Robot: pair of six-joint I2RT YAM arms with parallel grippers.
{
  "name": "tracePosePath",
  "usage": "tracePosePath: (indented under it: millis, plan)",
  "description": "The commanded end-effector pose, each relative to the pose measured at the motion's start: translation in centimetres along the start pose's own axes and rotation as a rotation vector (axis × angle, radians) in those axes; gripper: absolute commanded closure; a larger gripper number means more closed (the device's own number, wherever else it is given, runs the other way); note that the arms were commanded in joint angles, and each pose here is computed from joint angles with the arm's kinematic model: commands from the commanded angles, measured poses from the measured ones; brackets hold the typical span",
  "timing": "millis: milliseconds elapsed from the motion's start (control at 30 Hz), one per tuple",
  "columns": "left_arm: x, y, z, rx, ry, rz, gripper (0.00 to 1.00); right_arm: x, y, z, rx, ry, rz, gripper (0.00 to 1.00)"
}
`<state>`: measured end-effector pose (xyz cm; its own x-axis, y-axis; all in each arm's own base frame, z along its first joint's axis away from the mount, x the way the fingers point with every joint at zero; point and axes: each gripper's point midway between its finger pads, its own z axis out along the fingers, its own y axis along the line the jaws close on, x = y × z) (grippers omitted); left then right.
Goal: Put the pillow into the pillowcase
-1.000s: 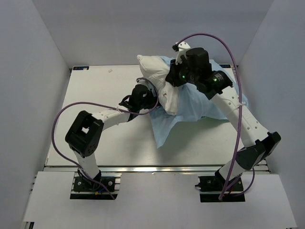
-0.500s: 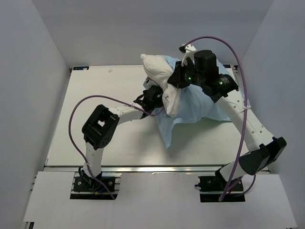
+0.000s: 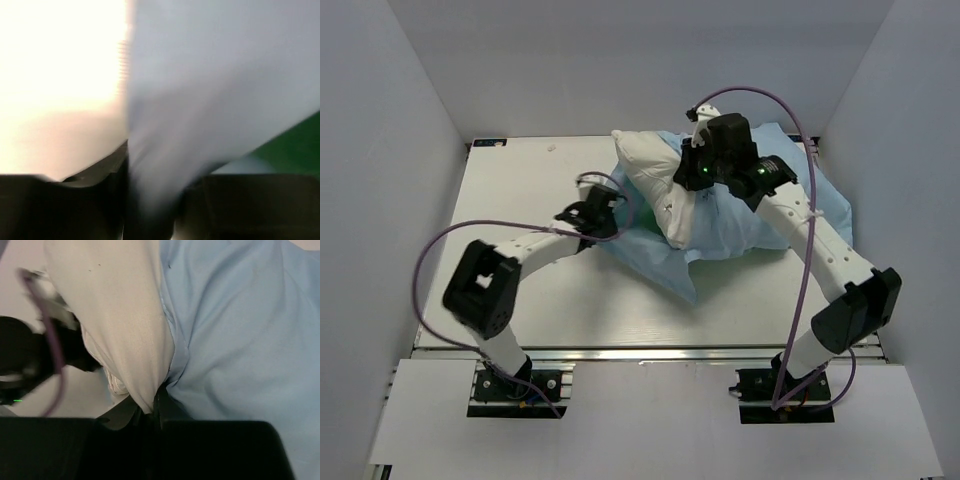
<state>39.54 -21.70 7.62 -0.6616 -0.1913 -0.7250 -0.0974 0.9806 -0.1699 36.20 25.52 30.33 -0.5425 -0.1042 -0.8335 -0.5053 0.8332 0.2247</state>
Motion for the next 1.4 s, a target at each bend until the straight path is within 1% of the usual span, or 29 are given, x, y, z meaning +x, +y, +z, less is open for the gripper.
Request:
tracePosePath:
  millis: [0, 67, 200, 267, 367, 400, 433, 467, 500, 533, 567, 600, 633, 733, 800, 833, 867, 900, 933, 967, 1033, 1067, 1133, 1167, 1200, 1267, 1300, 1333, 1367]
  plan:
    - [-2.9, 4.7, -4.1, -0.034, -0.035, -0.062, 0.52, 0.2, -3.5, 1.8, 0.154, 0.003, -0.034, 1.00]
    - [-4.6, 4.7, -6.2, -0.009, -0.083, -0.061, 0.44, 1.6, -3.9, 3.3, 0.157, 0.054, -0.036, 1.00]
    - [-6.3, 5.6, -8.7, -0.036, -0.118, -0.071, 0.43, 3.3, -3.9, 5.2, 0.141, 0.105, -0.032, 1.00]
    - [-7.0, 6.2, -9.4, -0.058, -0.130, -0.080, 0.42, 3.5, -3.6, 5.3, 0.120, 0.098, -0.032, 1.00]
    - [-7.0, 6.5, -9.7, -0.075, -0.105, -0.071, 0.33, 4.1, -2.2, 5.0, 0.032, 0.093, -0.030, 1.00]
    - [-7.2, 5.3, -9.6, -0.021, -0.091, -0.062, 0.30, 4.3, -1.3, 4.8, -0.016, 0.095, -0.025, 1.00]
    - [-7.2, 4.4, -9.5, 0.028, -0.086, -0.051, 0.30, 4.1, -0.8, 4.3, -0.038, 0.083, -0.023, 1.00]
    - [-7.0, 3.4, -9.3, 0.089, -0.080, -0.011, 0.28, 3.7, -0.5, 4.1, -0.053, 0.069, -0.019, 1.00]
    - [-6.9, 1.9, -9.0, 0.166, -0.088, -0.008, 0.28, 3.4, -0.1, 3.8, -0.073, 0.062, -0.016, 1.00]
    - [-5.7, -0.1, -8.9, 0.282, -0.032, 0.011, 0.27, 2.7, 0.4, 3.2, -0.088, 0.039, -0.012, 1.00]
    - [-5.7, -1.8, -8.9, 0.365, -0.036, 0.011, 0.20, 2.1, 0.8, 2.8, -0.102, 0.020, -0.010, 1.00]
    - [-4.7, -2.8, -8.8, 0.420, -0.004, 0.012, 0.17, 1.7, 1.0, 2.5, -0.111, 0.007, -0.003, 1.00]
    - [-3.3, -4.4, -8.7, 0.484, 0.045, 0.026, 0.17, 0.9, 1.3, 1.8, -0.121, -0.018, 0.005, 1.00]
    - [-2.5, -6.7, -8.2, 0.524, 0.055, 0.036, 0.11, -1.2, 2.2, 0.3, -0.147, -0.079, 0.014, 1.00]
    - [-1.5, -7.7, -6.8, 0.520, 0.089, 0.036, 0.07, -2.4, 3.0, -0.7, -0.175, -0.118, 0.017, 1.00]
    - [-2.2, -8.7, -6.7, 0.530, 0.085, 0.018, 0.06, -2.9, 3.4, -1.4, -0.189, -0.136, 0.015, 1.00]
    - [-1.1, -8.5, -5.3, 0.494, 0.133, 0.012, 0.06, -3.1, 3.6, -1.7, -0.202, -0.143, 0.018, 1.00]
    - [-1.1, -8.7, -4.7, 0.477, 0.147, -0.003, 0.04, -3.5, 3.9, -2.3, -0.211, -0.164, 0.015, 1.00]
    - [-2.0, -9.7, -4.6, 0.489, 0.138, -0.014, 0.02, -3.6, 4.0, -2.6, -0.217, -0.170, 0.014, 1.00]
    - [-1.3, -9.7, -3.5, 0.465, 0.150, -0.015, 0.02, -3.6, 4.2, -2.8, -0.228, -0.173, 0.019, 1.00]
    - [-1.0, -10.6, -2.9, 0.456, 0.130, -0.002, 0.02, -3.7, 4.5, -3.3, -0.244, -0.189, 0.022, 1.00]
    - [-1.4, -10.6, -2.0, 0.411, 0.097, -0.003, 0.02, -3.6, 4.8, -3.5, -0.258, -0.186, 0.029, 1.00]
    - [-1.7, -11.2, -1.5, 0.373, 0.062, -0.003, 0.02, -3.9, 5.2, -4.1, -0.280, -0.200, 0.031, 1.00]
    - [-2.0, -10.7, -0.9, 0.318, 0.032, -0.007, 0.02, -4.0, 5.7, -4.3, -0.302, -0.201, 0.029, 1.00]
    - [-1.4, -10.4, 0.1, 0.276, 0.040, -0.006, 0.02, -4.1, 5.9, -4.9, -0.315, -0.211, 0.032, 1.00]
    - [-1.0, -9.4, 1.2, 0.186, 0.052, -0.042, 0.02, -4.6, 6.3, -5.7, -0.337, -0.233, 0.028, 1.00]
    - [-1.6, -8.9, 1.8, 0.137, 0.025, -0.062, 0.02, -4.9, 6.7, -6.5, -0.351, -0.251, 0.030, 1.00]
    - [-0.8, -8.7, 2.6, 0.114, 0.034, -0.079, 0.02, -4.9, 7.0, -6.8, -0.368, -0.256, 0.031, 1.00]
    - [-1.5, -9.4, 2.9, 0.142, 0.002, -0.096, 0.02, -5.0, 7.7, -7.3, -0.411, -0.262, 0.024, 1.00]
